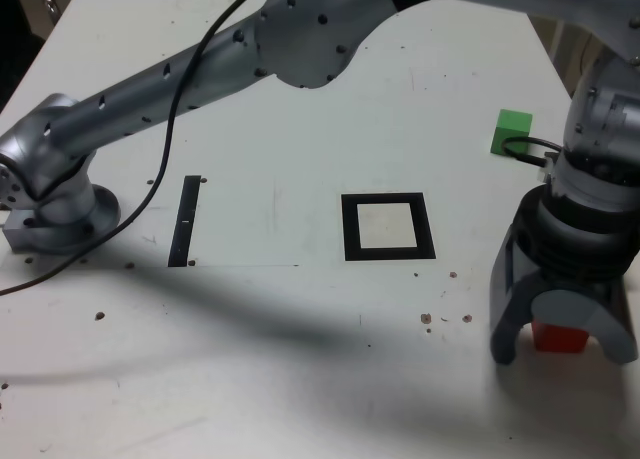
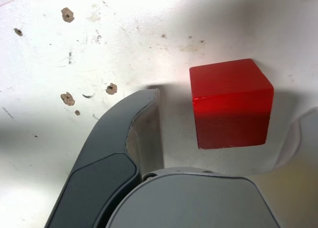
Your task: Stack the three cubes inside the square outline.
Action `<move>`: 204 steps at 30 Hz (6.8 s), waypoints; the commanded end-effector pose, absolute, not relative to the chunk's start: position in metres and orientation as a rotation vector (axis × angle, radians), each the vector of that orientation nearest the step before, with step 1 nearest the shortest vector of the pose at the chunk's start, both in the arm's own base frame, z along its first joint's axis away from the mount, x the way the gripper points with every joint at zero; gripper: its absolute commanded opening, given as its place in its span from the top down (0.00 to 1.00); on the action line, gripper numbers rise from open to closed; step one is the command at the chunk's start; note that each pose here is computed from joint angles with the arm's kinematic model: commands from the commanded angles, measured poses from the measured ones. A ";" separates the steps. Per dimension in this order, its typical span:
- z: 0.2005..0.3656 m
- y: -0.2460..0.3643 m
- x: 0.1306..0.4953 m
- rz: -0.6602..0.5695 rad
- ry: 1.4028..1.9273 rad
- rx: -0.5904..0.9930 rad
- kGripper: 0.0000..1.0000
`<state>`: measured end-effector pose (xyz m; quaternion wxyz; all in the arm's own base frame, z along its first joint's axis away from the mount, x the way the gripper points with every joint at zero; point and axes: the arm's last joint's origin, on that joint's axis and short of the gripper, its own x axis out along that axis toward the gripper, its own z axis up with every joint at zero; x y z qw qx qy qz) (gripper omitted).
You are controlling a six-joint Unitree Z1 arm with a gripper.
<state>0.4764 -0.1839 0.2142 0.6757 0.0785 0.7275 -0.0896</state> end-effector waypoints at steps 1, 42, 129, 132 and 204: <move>0.212 -0.183 0.476 -0.192 1.653 0.171 0.33; 0.245 -0.172 0.456 -0.174 1.653 0.201 0.70; 0.232 -0.028 0.338 -0.079 1.605 -0.003 0.00; 0.241 -0.026 0.332 -0.059 1.602 0.014 0.00; 0.217 -0.084 0.522 -0.048 1.502 -0.035 0.01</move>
